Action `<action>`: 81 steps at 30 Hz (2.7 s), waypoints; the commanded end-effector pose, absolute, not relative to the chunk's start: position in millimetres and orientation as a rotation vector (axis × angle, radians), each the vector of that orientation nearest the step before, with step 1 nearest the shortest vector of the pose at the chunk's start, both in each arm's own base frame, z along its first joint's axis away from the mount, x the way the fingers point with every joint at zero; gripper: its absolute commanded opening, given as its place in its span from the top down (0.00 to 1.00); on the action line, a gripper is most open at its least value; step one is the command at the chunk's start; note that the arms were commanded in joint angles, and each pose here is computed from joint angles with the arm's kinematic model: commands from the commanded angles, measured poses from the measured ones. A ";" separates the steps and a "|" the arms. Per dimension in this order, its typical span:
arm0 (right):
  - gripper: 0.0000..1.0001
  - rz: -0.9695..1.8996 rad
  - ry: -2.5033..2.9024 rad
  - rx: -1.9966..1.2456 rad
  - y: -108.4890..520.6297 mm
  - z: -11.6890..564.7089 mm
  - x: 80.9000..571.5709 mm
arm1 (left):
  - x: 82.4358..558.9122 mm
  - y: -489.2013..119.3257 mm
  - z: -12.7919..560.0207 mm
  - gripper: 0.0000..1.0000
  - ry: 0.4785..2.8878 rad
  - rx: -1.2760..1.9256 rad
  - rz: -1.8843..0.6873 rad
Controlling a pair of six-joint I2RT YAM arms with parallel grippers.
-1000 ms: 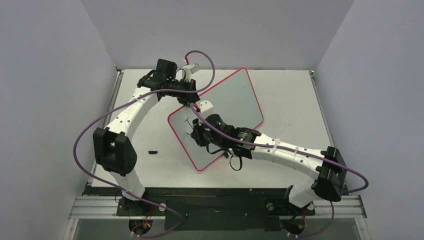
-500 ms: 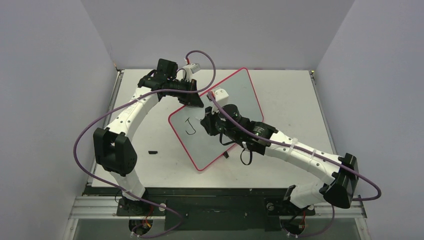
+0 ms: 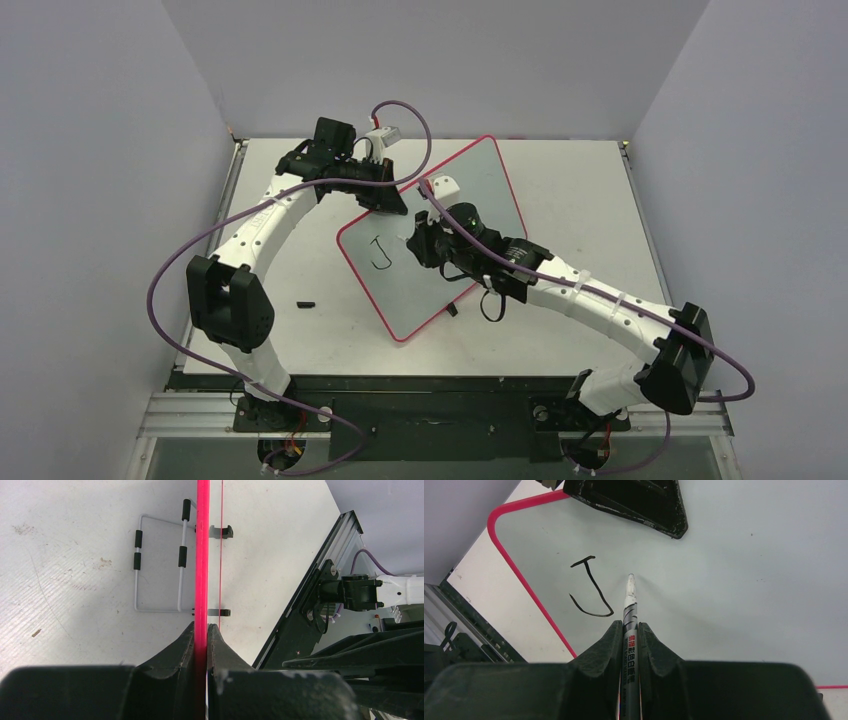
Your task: Write a sentence on the whiteboard
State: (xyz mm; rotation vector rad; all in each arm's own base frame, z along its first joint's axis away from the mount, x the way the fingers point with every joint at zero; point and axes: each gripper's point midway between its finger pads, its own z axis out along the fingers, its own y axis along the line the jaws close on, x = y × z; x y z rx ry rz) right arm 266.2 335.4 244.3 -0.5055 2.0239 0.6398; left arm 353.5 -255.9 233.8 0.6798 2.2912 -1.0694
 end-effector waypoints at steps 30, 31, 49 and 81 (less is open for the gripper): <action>1.00 0.639 2.080 -0.538 344.8 206.1 253.2 | 370.3 -252.0 236.5 1.00 2.225 0.736 -0.897; 1.00 0.631 2.081 -0.530 341.9 206.0 255.0 | 370.2 -251.9 236.4 1.00 2.226 0.736 -0.897; 1.00 0.578 2.052 -0.481 334.5 228.0 284.8 | 364.4 -255.9 235.4 1.00 2.231 0.751 -0.906; 1.00 0.740 1.940 -0.534 350.0 283.7 265.4 | 364.9 -256.5 235.4 1.00 2.226 0.753 -0.910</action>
